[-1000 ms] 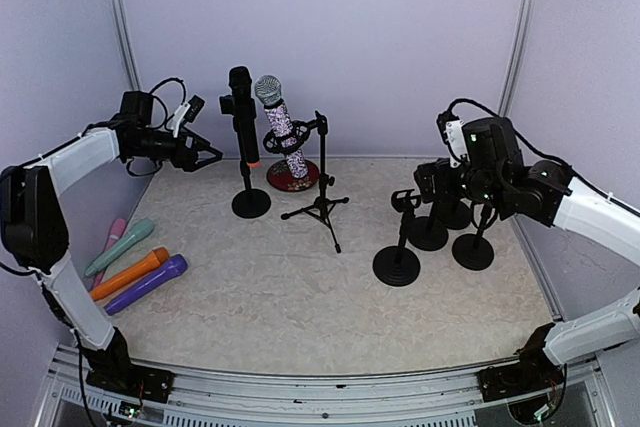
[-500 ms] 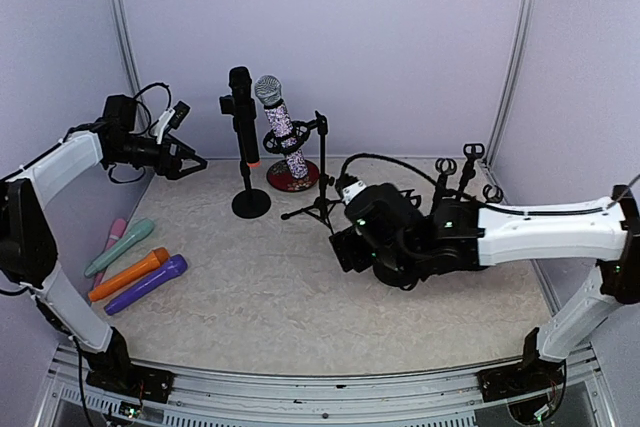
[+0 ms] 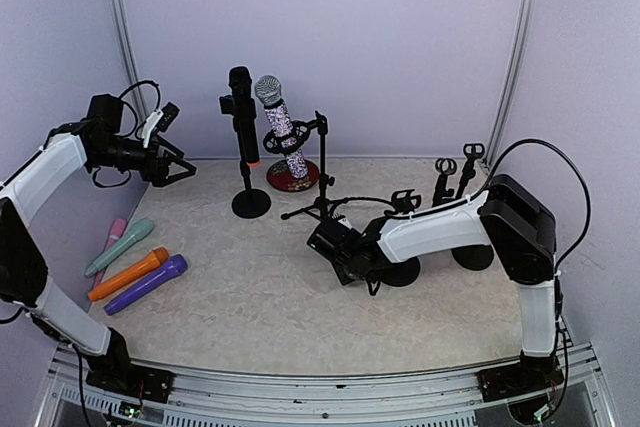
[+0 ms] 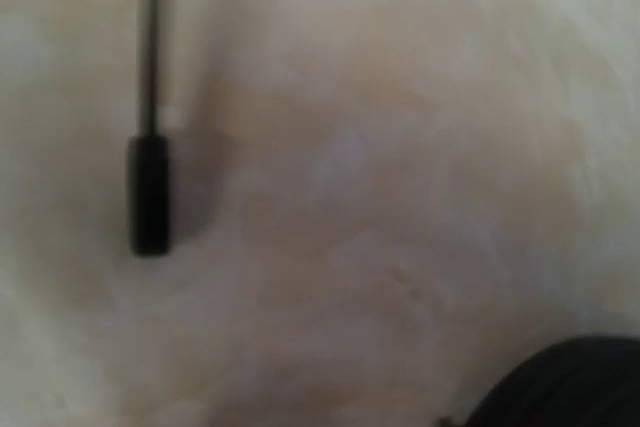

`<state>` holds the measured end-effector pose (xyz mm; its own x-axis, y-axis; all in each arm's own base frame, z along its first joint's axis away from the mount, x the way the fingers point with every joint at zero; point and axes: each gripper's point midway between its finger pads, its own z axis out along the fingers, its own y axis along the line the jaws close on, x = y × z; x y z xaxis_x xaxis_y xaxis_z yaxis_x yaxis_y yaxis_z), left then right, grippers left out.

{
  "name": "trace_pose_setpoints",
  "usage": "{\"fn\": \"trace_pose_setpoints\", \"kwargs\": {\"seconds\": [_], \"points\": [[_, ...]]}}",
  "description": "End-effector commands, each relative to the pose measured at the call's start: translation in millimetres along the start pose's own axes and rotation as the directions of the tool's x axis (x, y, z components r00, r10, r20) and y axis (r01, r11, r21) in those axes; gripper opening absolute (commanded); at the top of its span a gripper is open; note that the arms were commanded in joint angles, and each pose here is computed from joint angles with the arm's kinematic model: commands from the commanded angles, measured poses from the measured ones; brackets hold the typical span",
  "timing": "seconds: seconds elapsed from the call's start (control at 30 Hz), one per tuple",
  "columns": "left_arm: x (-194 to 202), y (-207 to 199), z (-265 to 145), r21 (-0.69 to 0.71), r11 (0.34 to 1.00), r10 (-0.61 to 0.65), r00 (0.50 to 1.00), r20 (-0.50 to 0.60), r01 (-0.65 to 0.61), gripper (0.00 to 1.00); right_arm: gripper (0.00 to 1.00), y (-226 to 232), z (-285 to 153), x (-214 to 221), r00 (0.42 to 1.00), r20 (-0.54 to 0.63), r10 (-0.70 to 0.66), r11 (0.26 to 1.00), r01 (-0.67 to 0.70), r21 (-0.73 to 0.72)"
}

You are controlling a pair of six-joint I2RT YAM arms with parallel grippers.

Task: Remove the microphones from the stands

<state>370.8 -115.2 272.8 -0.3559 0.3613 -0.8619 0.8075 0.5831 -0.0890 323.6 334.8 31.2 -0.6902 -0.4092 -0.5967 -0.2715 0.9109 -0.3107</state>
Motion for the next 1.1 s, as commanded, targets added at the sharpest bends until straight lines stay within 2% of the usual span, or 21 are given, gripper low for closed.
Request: {"fn": "trace_pose_setpoints", "kwargs": {"seconds": [0.0,0.1,0.27,0.4,0.5,0.63,0.73,0.87,0.97,1.07], "points": [[0.3,-6.8,-7.9,-0.003,1.0,0.019,1.0,-0.007,-0.019,0.93,0.39,-17.5,13.5,26.5,0.998,-0.066,-0.001,0.998,0.005,0.061],[-1.1,-6.7,-9.1,-0.012,0.999,0.031,0.999,-0.008,-0.031,0.93,0.29,-36.9,19.6,52.3,0.993,-0.121,0.009,0.996,0.001,0.087],[-3.6,-5.6,-7.4,-0.011,0.999,0.033,0.999,-0.011,-0.033,0.93,0.26,-75.2,19.4,96.8,0.976,-0.206,0.075,0.99,-0.049,0.131],[-5.9,-3.2,-5.2,-0.01,0.999,0.032,0.999,-0.018,-0.032,0.93,0.25,-101.6,14.4,124.9,0.957,-0.231,0.174,0.979,-0.142,0.148],[-5.9,-3.1,-2.8,-0.002,1.0,0.026,1.0,-0.015,-0.026,0.93,0.24,-112.2,10.0,123.9,0.952,-0.214,0.217,0.972,-0.19,0.141],[-2.4,-1.0,9.0,0.016,1.0,0.015,1.0,-0.022,-0.015,0.93,0.26,-123.3,-3.8,101.1,0.958,-0.163,0.235,0.965,-0.21,0.156],[-5.7,7.3,21.2,0.013,1.0,0.022,1.0,-0.012,-0.021,0.92,0.37,-112.8,-26.2,62.0,0.967,-0.058,0.249,0.968,-0.246,0.049],[-23.0,24.4,40.8,0.019,1.0,0.01,1.0,0.025,-0.01,0.88,0.61,-69.1,-65.7,-3.0,0.971,0.115,0.211,0.967,-0.189,-0.172],[-32.6,36.3,62.3,0.031,0.999,0.009,0.999,0.036,-0.011,0.86,0.74,-45.3,-84.9,-32.8,0.969,0.156,0.189,0.961,-0.15,-0.234],[-38.2,49.2,82.4,0.038,0.999,0.033,0.999,0.042,-0.034,0.84,0.78,-28.5,-109.2,-57.4,0.955,0.216,0.205,0.939,-0.129,-0.318]]}}
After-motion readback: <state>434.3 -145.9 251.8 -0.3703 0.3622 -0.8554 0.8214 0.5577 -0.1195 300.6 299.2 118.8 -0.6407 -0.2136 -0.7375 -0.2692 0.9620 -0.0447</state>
